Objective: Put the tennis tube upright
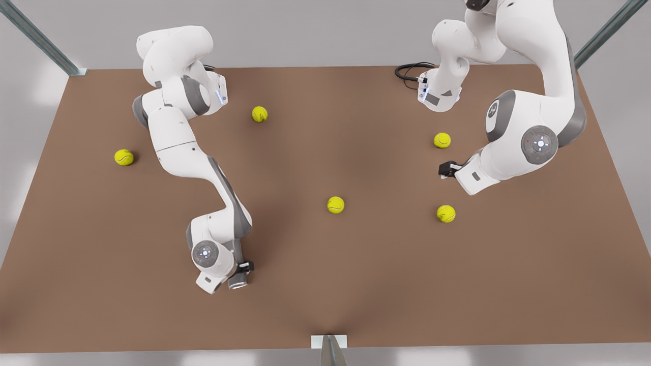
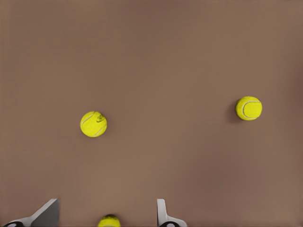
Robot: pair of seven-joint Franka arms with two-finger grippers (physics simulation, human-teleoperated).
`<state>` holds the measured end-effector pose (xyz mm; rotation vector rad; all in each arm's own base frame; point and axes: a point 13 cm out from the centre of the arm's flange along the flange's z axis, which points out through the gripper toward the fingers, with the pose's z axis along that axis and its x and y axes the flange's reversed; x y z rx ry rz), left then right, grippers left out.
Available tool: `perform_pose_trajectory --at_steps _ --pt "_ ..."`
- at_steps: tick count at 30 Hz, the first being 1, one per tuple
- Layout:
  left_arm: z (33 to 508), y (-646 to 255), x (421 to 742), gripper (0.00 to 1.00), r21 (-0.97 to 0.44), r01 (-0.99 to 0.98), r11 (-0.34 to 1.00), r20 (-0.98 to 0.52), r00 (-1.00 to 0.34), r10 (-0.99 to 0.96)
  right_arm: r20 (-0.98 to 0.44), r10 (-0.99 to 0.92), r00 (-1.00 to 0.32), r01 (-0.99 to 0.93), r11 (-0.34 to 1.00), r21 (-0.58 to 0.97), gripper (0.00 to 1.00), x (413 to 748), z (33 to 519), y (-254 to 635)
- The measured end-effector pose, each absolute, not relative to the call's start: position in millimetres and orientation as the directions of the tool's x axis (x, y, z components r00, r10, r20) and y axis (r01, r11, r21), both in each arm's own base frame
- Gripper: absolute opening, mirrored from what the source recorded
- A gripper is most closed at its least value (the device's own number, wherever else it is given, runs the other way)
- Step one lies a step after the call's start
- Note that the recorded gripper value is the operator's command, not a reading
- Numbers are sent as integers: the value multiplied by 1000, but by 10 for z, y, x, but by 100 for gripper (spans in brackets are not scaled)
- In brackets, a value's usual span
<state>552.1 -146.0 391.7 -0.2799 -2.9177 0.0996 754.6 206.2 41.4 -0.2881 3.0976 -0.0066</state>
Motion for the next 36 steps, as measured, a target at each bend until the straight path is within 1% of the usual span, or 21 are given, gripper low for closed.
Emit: perform_pose_trajectory --at_steps 1,2,3,7,10,12,15,17,18,20,22,24,27,30,32,34,36 --pt "3912 -1461 5516 100 -86 179 980 202 -960 193 -26 -175 -984 -175 985 1 89 7520 407 2098" --pt "3907 -1462 5513 100 -85 178 980 204 -960 192 -24 -167 -986 -168 986 8 68 7505 406 2125" --pt "3904 -1463 5509 100 -84 177 981 206 -960 191 -23 -161 -987 -161 987 13 56 7495 403 2141" --pt "3903 -1463 5495 100 -83 172 982 211 -960 186 -20 -146 -989 -147 989 31 55 7468 395 2193" --pt "3915 -1458 5477 100 -82 168 982 215 -959 182 -70 -163 -984 -167 984 59 56 7581 713 2425" --pt "3958 -1461 5453 100 -83 167 982 215 -960 181 -108 -206 -973 -213 975 65 56 7625 888 2675" --pt "3982 -1476 5431 100 -83 165 983 217 -959 179 -140 -356 -924 -364 931 36 56 7467 981 3318" --pt "3981 -1488 5428 100 -84 162 983 218 -960 177 -166 -494 -853 -500 866 -10 56 7243 1055 3937" --pt "3980 -1496 5428 100 -85 160 983 218 -960 175 -186 -545 -817 -551 834 -27 56 7187 1111 4144" --pt "3973 -1509 5430 100 -86 156 984 219 -961 172 -213 -629 -748 -633 772 -58 56 7124 1196 4404" --pt "3960 -1553 5430 100 -88 156 984 218 -961 172 -229 -715 -660 -718 691 -89 56 6976 1230 4729" --pt "3944 -1584 5433 100 -88 155 984 218 -961 171 -247 -778 -577 -780 615 -117 57 6931 1273 4899" --pt "3915 -1602 5452 100 -93 145 985 216 -963 162 -276 -853 -443 -862 490 -128 57 6853 1375 5129" --pt "3895 -1648 5467 100 -108 131 985 214 -965 152 -298 -900 -319 -923 366 -119 57 6897 1445 5106" --pt "3864 -1664 5477 100 -112 123 986 215 -966 145 -307 -929 -206 -958 256 -132 57 6866 1490 5178" --pt "3807 -1676 5497 100 -112 116 987 217 -966 138 -309 -948 -74 -980 127 -153 57 6763 1518 5326" --pt "3744 -1686 5520 100 -111 109 988 220 -967 132 -302 -951 62 -986 -11 -167 57 6563 1491 5547"
